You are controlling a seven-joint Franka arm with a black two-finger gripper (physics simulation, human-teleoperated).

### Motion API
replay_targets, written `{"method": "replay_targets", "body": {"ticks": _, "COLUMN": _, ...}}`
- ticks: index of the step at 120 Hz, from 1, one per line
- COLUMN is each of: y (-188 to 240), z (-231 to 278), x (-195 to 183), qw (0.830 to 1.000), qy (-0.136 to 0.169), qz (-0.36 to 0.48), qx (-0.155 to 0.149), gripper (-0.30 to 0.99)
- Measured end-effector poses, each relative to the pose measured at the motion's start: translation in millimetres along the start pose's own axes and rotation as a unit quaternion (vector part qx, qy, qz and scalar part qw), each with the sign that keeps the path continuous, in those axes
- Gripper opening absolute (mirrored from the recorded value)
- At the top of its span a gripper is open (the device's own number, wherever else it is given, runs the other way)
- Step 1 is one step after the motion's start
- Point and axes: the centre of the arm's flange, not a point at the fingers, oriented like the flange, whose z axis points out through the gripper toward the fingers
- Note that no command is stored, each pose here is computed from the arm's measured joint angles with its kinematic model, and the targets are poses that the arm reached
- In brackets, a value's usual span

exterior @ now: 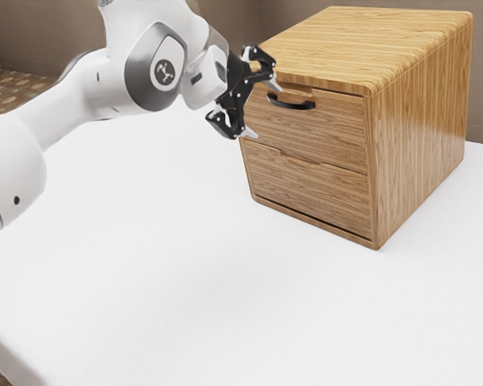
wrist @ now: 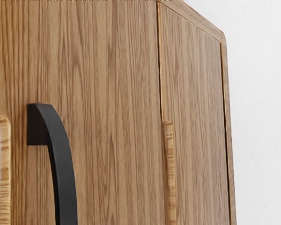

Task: Pull the drawer handle with one arm to open the drawer

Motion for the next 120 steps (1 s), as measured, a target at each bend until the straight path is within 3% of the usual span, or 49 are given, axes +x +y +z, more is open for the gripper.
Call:
{"method": "replay_targets", "body": {"ticks": 38, "y": 4.8, "z": 43.7, "x": -2.3, "qw": 1.000, "qy": 0.001, "qz": -0.024, "qx": -0.013, "gripper": 0.70}}
{"method": "replay_targets", "body": {"ticks": 66, "y": 6.1, "z": 40.8, "x": -3.1, "qw": 0.999, "qy": -0.001, "qz": -0.034, "qx": -0.010, "gripper": 0.61}}
{"method": "replay_targets", "body": {"ticks": 79, "y": 11.4, "z": 40.8, "x": -3.3, "qw": 0.999, "qy": 0.000, "qz": -0.039, "qx": -0.015, "gripper": 0.66}}
{"method": "replay_targets", "body": {"ticks": 103, "y": 23.7, "z": 14.6, "x": -7.8, "qw": 0.999, "qy": 0.003, "qz": -0.053, "qx": -0.012, "gripper": 0.48}}
{"method": "replay_targets", "body": {"ticks": 116, "y": 28.8, "z": 4.3, "x": -7.6, "qw": 0.998, "qy": 0.004, "qz": -0.057, "qx": -0.009, "gripper": 0.32}}
{"method": "replay_targets", "body": {"ticks": 120, "y": 30.3, "z": 2.6, "x": -7.5, "qw": 0.998, "qy": 0.004, "qz": -0.058, "qx": -0.008, "gripper": 0.35}}
